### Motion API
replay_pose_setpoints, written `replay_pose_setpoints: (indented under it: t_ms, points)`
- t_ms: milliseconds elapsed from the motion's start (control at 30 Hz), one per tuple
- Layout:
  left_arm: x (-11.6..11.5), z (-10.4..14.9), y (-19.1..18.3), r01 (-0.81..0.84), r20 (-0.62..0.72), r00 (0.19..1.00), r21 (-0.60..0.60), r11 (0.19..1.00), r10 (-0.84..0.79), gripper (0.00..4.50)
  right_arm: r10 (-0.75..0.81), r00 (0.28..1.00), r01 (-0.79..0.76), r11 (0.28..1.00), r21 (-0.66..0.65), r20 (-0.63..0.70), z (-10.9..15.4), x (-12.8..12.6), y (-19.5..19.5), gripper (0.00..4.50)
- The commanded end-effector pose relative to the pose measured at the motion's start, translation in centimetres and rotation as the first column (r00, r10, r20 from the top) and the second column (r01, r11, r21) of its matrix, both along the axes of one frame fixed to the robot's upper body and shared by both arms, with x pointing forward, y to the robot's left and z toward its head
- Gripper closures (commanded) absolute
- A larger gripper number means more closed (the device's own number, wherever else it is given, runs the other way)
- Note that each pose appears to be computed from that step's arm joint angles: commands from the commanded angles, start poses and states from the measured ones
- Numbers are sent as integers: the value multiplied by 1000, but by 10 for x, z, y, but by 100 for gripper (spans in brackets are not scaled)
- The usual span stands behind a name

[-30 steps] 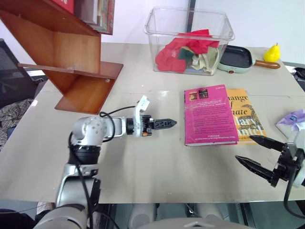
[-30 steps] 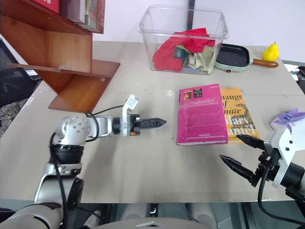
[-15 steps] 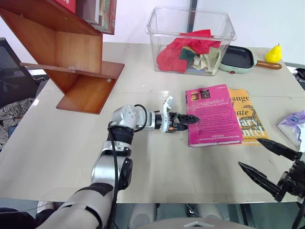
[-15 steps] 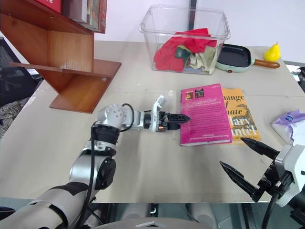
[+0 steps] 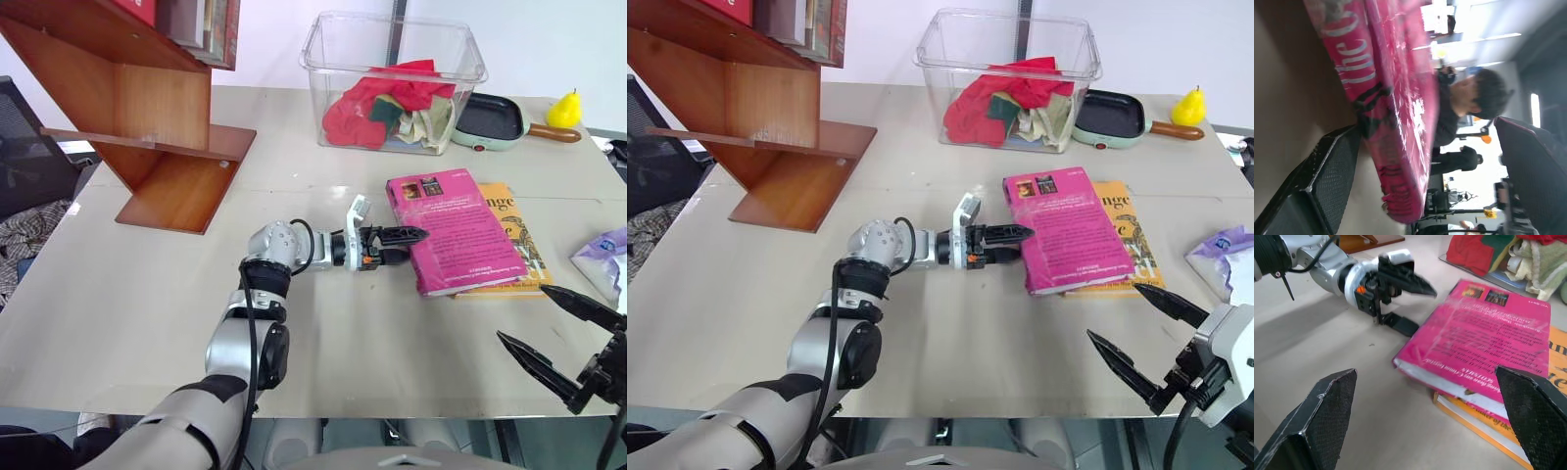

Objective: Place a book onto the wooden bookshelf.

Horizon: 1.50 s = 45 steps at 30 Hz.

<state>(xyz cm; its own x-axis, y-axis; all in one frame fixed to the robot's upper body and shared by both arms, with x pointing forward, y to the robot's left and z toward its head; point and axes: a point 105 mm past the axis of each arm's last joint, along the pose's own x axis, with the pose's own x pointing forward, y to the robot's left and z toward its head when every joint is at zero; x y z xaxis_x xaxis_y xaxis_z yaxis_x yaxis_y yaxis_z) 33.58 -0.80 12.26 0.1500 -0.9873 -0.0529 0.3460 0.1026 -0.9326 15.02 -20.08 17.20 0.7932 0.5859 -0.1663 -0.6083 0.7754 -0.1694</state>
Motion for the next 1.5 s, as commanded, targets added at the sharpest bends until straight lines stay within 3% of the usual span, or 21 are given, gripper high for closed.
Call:
replay_pose_setpoints:
  t_ms: [33, 133, 500, 667, 767, 1000, 1033, 1267, 1500]
  points:
    - [1, 9, -2, -13, 20, 1000, -46, 999, 14, 0, 8, 1000, -8, 1000, -12, 27, 4, -1, -1, 3]
    - [4, -6, -7, -48, 0, 999, 37, 998, 48, 0, 9, 1000, -9, 1000, -18, 26, 4, 0, -1, 3]
    - [10, -21, -41, -118, -13, 993, 77, 990, 119, 0, 1, 1000, 0, 999, -36, 24, 5, 1, -1, 3]
    - [8, -14, -50, -106, -7, 994, 30, 994, 106, 0, -13, 1000, 14, 999, -42, 22, 5, 1, -2, 3]
    - [7, -16, -52, -106, -3, 994, 28, 994, 106, 81, -15, 1000, 16, 999, -44, 21, 5, 1, -1, 0]
    - [8, -13, -47, -119, -15, 993, -30, 992, 118, 419, -14, 1000, 15, 999, -48, 27, 8, 4, 0, 0]
    - [9, -12, -46, -119, -16, 993, -42, 992, 118, 438, -13, 1000, 15, 999, -47, 28, 8, 4, 0, 0]
    - [4, 22, -14, -98, 79, 991, -149, 984, 111, 439, 23, 991, -25, 1000, 11, 131, 26, 4, 8, 0]
    - [-2, 45, 11, -118, 161, 976, -165, 979, 145, 439, 46, 989, -47, 999, 8, 137, 23, 9, 6, 0]
